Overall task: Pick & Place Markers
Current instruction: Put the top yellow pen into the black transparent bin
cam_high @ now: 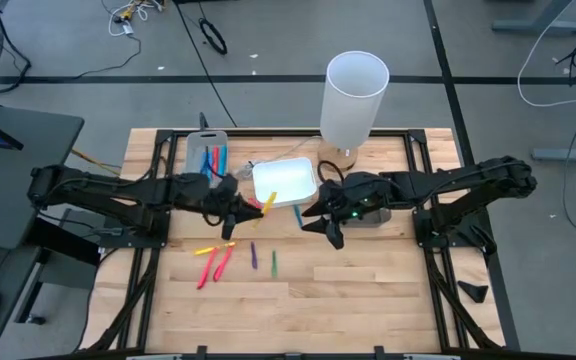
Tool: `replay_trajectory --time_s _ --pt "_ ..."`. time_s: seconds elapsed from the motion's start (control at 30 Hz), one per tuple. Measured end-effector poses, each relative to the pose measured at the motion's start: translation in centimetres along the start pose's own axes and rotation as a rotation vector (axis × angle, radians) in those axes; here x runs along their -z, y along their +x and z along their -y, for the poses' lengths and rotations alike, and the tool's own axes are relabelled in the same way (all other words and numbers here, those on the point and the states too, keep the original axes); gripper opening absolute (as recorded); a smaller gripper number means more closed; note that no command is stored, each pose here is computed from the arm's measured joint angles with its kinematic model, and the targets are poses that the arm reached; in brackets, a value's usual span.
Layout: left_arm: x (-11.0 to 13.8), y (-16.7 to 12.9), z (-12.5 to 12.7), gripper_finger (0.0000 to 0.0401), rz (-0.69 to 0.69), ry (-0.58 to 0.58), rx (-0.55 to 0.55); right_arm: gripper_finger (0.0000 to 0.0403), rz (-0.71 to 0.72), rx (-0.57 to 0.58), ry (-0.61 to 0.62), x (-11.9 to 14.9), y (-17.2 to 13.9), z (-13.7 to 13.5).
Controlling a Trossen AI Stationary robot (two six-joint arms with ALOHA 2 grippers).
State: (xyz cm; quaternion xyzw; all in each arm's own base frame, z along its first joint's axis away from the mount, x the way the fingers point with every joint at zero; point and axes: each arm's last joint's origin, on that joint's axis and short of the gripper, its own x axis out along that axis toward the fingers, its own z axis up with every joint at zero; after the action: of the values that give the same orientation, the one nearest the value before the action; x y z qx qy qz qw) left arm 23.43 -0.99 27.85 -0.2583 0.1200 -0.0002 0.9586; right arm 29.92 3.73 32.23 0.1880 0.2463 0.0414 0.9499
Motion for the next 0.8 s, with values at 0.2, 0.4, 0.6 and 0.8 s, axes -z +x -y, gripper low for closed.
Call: replay_trajectory --time_s 0.2,0.4,0.6,0.8 --pt "-1.6 -0.2 0.8 0.0022 0.191 0.049 0.048 0.0206 0.075 -0.024 0.044 -0.7 0.0 -0.3" --pt "-2.9 -0.5 1.4 0.0022 0.331 0.084 0.092 0.0246 0.202 -0.029 0.052 -1.8 -0.2 -0.6" --pt "-3.4 -0.8 1.7 0.0022 0.396 0.093 0.111 0.0268 0.272 -0.050 -0.015 -2.4 -0.4 -0.9" --pt "-3.9 -0.9 2.0 0.0022 0.431 0.096 0.129 0.0264 0.282 -0.052 -0.030 -2.5 -0.4 -0.9"
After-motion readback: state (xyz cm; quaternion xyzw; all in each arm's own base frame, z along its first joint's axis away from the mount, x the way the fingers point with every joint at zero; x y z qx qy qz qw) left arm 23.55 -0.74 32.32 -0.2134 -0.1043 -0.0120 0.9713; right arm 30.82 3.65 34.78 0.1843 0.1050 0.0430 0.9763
